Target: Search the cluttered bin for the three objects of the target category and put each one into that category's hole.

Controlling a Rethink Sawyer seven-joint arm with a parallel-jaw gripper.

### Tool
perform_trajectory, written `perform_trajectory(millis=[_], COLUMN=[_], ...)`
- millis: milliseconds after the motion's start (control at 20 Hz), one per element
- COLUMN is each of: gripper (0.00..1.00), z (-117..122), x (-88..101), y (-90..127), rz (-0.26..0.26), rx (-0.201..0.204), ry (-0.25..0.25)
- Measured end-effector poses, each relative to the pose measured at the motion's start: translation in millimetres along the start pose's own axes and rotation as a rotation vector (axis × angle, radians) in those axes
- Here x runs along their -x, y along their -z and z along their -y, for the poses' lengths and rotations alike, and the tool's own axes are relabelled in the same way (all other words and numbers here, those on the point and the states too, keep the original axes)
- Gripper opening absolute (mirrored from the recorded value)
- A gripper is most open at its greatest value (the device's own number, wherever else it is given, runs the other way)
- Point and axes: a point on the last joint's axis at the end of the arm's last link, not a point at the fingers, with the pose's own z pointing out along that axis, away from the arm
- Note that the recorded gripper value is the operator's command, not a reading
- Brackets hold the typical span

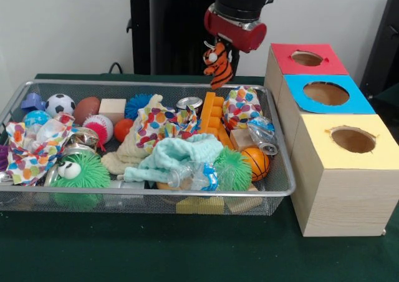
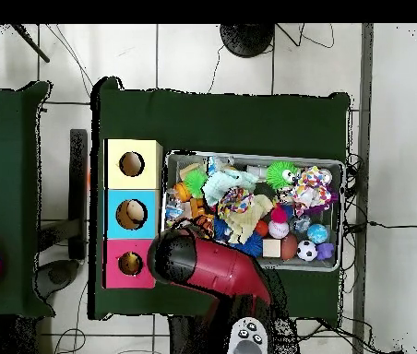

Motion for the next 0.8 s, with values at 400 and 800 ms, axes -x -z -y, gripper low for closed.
perform_trajectory(millis=[400,800], gripper=[0.00,0.00], z=[-12,5], x=[-38.4,-82.9], y=[13,14], rz=[-0.044,-0.152], rx=[0.010,-0.002], ry=[-0.023,-0.109])
